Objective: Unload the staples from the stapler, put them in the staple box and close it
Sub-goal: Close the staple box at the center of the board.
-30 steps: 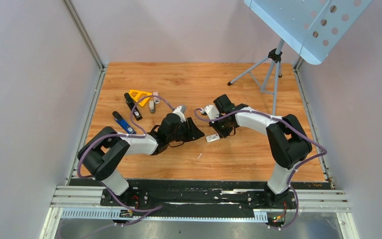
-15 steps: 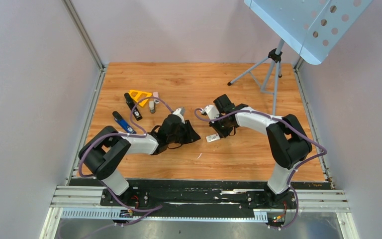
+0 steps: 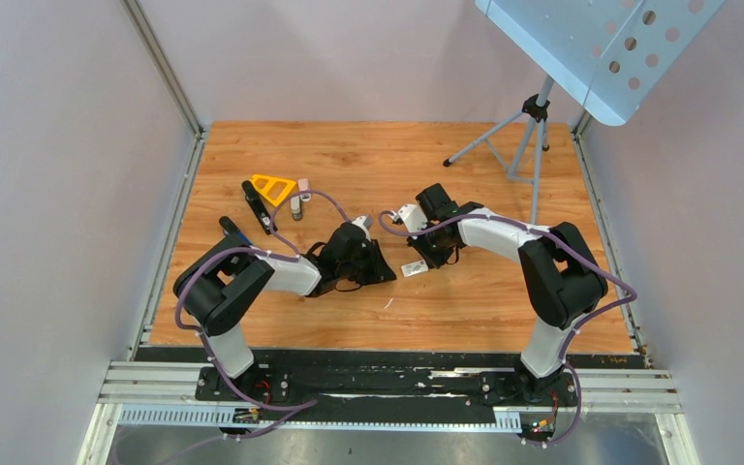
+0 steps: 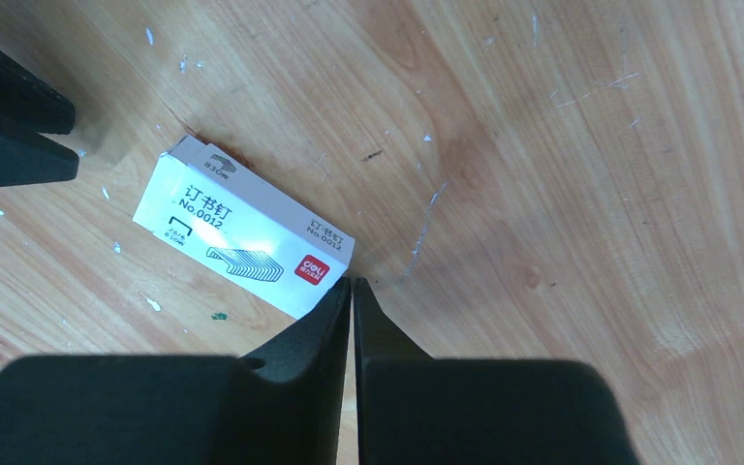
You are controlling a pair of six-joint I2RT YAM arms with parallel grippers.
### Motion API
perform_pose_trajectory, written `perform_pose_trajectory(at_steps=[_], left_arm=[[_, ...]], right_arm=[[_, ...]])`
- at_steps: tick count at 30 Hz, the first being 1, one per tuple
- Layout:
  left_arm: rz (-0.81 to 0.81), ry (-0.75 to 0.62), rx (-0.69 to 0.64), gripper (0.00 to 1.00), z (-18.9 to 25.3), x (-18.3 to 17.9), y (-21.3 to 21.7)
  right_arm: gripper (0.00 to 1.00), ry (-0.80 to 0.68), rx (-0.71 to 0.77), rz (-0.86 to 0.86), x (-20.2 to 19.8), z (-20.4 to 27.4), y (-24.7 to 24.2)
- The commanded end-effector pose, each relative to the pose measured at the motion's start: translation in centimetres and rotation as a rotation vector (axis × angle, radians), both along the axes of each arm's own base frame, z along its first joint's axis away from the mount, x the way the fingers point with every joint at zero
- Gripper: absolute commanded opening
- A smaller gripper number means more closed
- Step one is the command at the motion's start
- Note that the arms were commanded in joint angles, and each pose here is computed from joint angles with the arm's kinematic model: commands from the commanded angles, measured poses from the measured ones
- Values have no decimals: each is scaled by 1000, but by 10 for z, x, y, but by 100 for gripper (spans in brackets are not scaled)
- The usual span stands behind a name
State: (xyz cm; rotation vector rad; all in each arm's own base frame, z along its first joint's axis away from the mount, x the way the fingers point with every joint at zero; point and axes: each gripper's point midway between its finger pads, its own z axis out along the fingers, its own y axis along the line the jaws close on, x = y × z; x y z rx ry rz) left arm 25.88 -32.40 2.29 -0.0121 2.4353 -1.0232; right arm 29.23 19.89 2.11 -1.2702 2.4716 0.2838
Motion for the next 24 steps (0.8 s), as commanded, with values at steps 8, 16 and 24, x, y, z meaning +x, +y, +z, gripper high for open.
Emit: perform_pose_trajectory(at_steps=[8,16,24], left_arm=[[-21,32,18,18,-8,-3,-4],[-31,43,19,17,-12,-4,-6],[-32,51,25,16,-14,-5,-6]], right_arm=[[8,126,-53,11,-32,-23,-8],[8,127,-47,11,-32,-22,-7],[8,128,-47,12,-32,-22,-7]])
